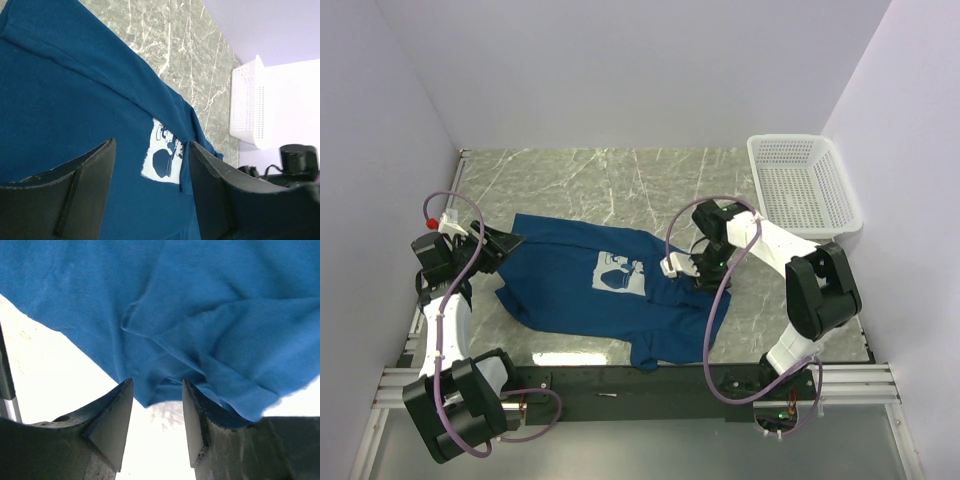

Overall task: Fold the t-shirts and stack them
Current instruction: Fold the tshirt

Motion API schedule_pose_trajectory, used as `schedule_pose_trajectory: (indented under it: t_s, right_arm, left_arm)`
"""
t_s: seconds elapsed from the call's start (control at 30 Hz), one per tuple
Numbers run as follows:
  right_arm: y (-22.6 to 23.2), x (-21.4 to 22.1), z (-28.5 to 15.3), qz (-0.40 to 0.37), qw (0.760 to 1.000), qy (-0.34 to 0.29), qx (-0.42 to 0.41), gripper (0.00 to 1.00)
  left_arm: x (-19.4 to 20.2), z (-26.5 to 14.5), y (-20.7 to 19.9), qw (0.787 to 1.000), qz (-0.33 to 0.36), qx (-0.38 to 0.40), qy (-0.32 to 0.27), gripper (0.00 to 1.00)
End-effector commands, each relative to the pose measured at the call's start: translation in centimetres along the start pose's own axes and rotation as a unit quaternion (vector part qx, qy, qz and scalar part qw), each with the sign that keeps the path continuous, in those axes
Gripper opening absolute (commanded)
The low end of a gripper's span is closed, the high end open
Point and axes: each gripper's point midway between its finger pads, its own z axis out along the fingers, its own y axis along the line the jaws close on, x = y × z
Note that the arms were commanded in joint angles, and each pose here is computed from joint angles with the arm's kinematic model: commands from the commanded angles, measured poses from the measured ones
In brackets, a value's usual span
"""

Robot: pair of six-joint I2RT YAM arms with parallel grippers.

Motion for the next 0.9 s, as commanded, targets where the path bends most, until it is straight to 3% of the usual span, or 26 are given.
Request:
schedule_pose_trajectory:
  t_s: [0.0,0.17,0.53,0.87]
  right_arm:
    - [-2.3,-2.3,-3.5,-0.027,0.997,-0.041,0.059,0.53]
    - [-4.5,-3.4,-4.2,-0.054,0.995,-0.051,0.068,0.61]
    - [-5.5,-1.5,-1.3,-0.045,0.999,-0.003,0.027,0.60]
    - [-3.8,-0.3,-1.0,-0.018,0.999,0.018,0.034,0.41]
  left_arm:
    - [0.0,0.0,-0.8,1.000,0.010,0.021,0.000,0.66]
    - [-0.1,0.0,-0.7,1.000,0.010,0.018,0.000,0.66]
    - [0.0,0.1,-0.6,1.000,0.008,0.019,0.002,0.66]
    - [0.0,0.0,-0.7,1.000,0.007,0.021,0.002,0.65]
